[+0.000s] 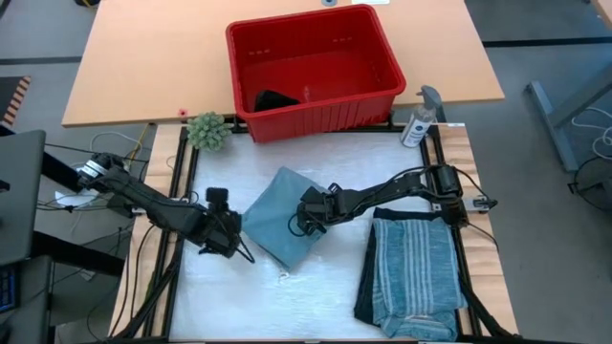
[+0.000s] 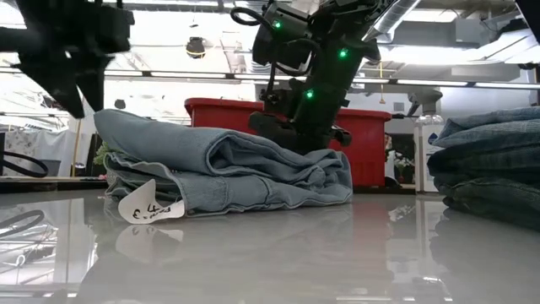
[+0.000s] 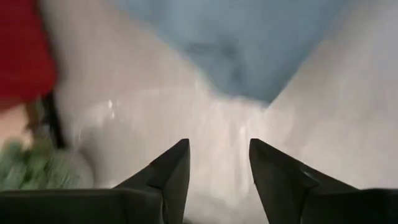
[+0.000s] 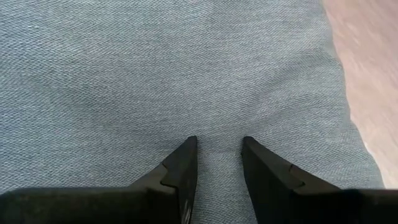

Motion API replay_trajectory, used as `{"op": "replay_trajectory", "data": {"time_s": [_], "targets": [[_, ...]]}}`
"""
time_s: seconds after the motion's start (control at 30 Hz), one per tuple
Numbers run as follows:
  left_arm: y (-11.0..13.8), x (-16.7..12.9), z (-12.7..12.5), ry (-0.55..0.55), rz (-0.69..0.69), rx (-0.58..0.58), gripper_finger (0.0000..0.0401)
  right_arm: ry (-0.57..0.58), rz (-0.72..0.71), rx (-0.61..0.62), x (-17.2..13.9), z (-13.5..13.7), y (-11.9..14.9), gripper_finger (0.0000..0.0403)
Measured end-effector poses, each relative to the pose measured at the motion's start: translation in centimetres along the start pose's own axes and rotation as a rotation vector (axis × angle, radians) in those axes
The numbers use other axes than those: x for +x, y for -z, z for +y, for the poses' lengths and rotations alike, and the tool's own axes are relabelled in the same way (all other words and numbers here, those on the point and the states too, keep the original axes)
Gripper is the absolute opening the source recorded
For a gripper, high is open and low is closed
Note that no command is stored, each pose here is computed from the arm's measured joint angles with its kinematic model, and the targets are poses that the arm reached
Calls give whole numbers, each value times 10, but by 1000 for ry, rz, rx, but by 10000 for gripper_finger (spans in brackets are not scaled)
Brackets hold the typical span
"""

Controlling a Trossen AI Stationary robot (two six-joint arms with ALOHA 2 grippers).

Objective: Fold Laundry from Bin
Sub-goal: Fold the light blue denim pants

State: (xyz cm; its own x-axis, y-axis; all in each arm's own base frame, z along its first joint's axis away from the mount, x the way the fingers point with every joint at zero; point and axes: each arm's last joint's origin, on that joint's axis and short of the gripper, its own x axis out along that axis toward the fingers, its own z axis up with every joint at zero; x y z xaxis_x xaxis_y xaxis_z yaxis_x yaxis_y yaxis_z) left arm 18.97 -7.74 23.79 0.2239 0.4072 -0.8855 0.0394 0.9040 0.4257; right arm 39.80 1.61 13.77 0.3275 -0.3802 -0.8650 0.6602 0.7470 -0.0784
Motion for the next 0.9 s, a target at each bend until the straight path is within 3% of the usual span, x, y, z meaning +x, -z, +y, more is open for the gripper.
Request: {"op": "replay_trajectory", "data": {"time_s": [0.1,0.27,0.4,0.57,0.73,0.9], "targets": [[8,-20,11,-8,-91,-157,158,0,0,-2,0,0,0,150],[7,-60,32,53,-669,-705,151,-1,0,-2,0,0,0,150],[15,-44,28,135,-936,-903,147,-1,0,-2,0,0,0,150],[30,6,3,310,-1146,-1017,136,-4,2,-2,0,0,0,150],[42,59,-15,288,-1101,-1074,112,-26,5,3,0,1,0,150],[28,77,-26,285,-1020,-998,87,-46,-18,19,1,2,-3,150]]}}
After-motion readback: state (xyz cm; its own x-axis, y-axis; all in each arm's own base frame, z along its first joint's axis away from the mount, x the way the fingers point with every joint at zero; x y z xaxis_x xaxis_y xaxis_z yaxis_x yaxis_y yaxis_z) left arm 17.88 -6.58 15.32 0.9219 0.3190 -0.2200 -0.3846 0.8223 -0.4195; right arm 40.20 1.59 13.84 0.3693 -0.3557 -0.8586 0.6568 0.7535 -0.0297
